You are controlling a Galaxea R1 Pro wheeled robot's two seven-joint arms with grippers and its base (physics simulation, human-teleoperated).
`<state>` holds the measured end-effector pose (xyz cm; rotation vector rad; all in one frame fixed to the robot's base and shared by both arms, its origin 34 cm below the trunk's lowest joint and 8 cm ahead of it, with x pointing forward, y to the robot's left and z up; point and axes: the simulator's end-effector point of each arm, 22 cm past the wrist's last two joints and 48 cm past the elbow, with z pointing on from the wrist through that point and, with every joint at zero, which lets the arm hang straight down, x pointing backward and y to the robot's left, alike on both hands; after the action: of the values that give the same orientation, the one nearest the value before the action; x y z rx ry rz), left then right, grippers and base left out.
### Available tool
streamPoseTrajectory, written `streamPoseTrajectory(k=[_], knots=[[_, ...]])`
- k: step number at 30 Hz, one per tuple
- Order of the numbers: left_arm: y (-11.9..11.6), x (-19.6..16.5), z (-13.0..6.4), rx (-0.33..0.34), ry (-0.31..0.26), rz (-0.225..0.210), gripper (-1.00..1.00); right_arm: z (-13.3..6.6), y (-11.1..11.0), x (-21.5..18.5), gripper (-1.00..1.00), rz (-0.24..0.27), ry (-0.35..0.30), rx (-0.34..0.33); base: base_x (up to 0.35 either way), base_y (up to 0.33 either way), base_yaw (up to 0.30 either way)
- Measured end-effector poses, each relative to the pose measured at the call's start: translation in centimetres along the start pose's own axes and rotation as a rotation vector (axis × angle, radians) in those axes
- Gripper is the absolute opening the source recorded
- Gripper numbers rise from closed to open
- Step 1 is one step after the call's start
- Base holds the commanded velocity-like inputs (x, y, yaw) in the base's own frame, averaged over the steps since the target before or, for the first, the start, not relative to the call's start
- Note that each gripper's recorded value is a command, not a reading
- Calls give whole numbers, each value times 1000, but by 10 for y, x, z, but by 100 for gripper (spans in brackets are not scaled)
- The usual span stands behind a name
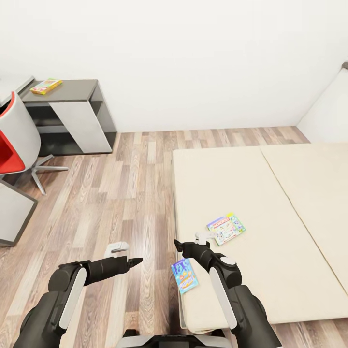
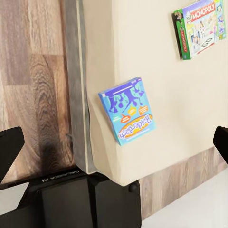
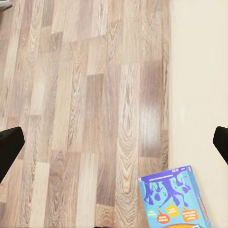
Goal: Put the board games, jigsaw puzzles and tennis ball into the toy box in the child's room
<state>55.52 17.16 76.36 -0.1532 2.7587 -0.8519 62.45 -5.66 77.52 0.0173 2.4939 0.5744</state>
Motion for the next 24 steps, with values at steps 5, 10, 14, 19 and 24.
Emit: streamPoseTrajectory(k=[5,10,14,19,24], knots=[[-2,-3,-2,1,-7,4,100,-2,2,-4,100,-4,-8,-1,0,0,0],[-4,-5,-5,0,-13,10,100,-4,3,-7,100,-7,-15,-2,0,0,0],[-5,-7,-7,1,-18,13,100,-6,4,-10,100,-9,-21,-3,0,0,0],[-7,-10,-9,0,-26,18,100,-8,6,-14,100,-12,-29,-5,0,0,0],[-9,-13,-12,-1,-33,22,100,-11,8,-19,100,-14,-38,-7,0,0,0]])
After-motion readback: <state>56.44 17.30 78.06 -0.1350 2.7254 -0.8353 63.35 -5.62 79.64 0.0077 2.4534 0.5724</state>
